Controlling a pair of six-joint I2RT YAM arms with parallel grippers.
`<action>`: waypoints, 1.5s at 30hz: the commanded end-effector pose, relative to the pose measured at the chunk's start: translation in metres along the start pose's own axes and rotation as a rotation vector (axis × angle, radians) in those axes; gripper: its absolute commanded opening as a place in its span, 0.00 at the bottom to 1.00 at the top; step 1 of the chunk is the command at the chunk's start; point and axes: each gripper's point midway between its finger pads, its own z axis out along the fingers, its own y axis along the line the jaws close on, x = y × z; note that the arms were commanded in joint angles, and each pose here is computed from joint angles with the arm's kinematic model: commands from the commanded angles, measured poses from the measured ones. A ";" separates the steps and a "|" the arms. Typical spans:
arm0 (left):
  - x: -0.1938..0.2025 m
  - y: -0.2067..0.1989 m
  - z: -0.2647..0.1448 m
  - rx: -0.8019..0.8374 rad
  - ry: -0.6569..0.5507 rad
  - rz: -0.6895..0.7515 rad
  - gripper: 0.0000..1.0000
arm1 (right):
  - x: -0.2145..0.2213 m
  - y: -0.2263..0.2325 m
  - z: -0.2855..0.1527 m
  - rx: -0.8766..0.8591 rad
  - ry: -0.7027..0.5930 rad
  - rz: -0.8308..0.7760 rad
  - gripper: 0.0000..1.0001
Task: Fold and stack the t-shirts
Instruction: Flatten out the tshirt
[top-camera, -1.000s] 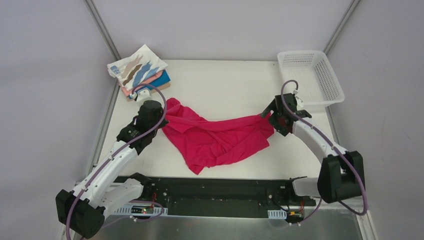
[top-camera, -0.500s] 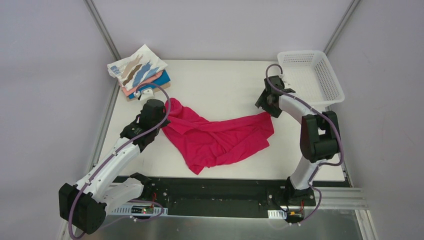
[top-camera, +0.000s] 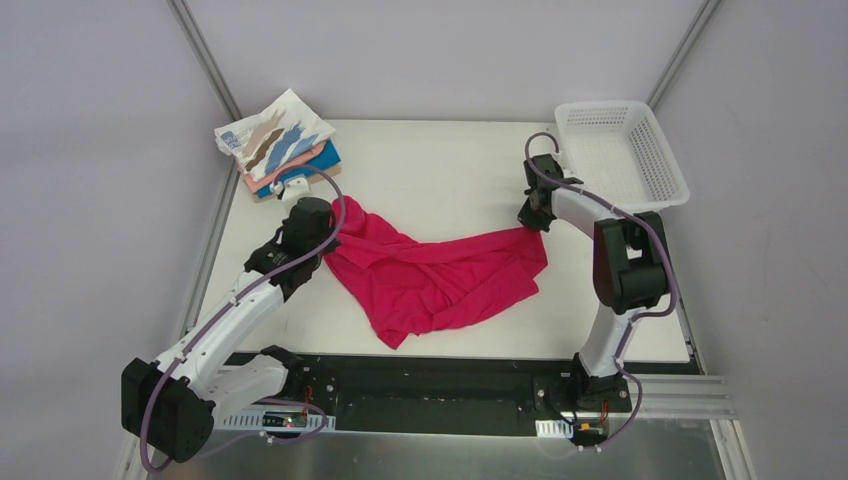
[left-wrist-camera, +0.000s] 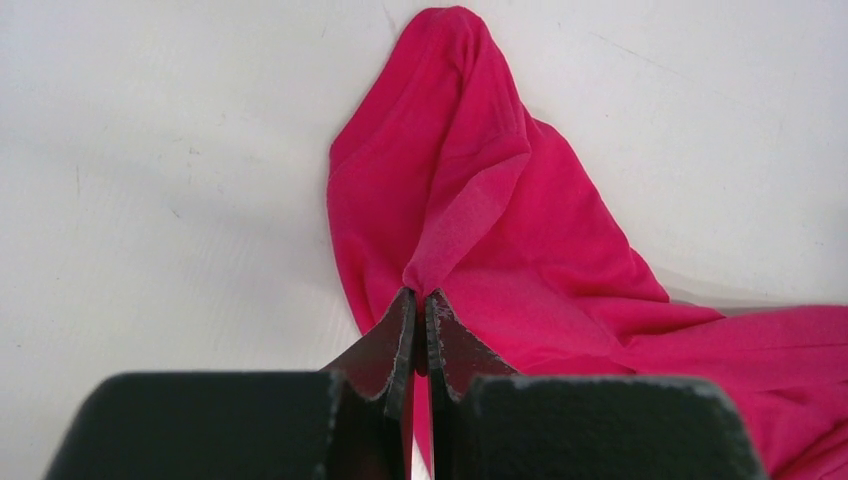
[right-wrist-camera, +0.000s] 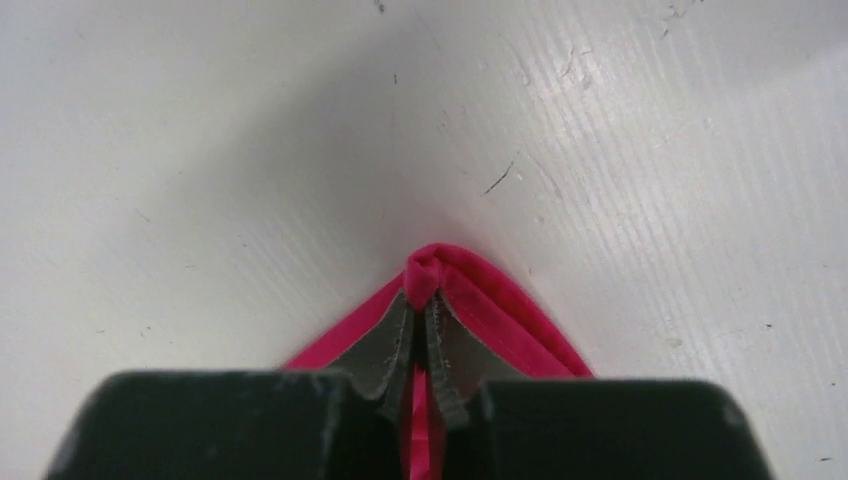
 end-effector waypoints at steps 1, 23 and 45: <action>-0.036 0.001 -0.007 -0.033 -0.114 -0.011 0.00 | -0.030 0.009 -0.032 -0.073 -0.111 0.037 0.02; -0.280 -0.004 -0.332 0.576 -0.885 -0.116 0.00 | -0.060 -0.023 -0.464 -0.979 -0.718 0.024 0.00; -0.332 -0.055 -0.356 0.691 -0.900 -0.006 0.00 | -0.074 -0.072 -0.555 -0.979 -0.955 0.075 0.00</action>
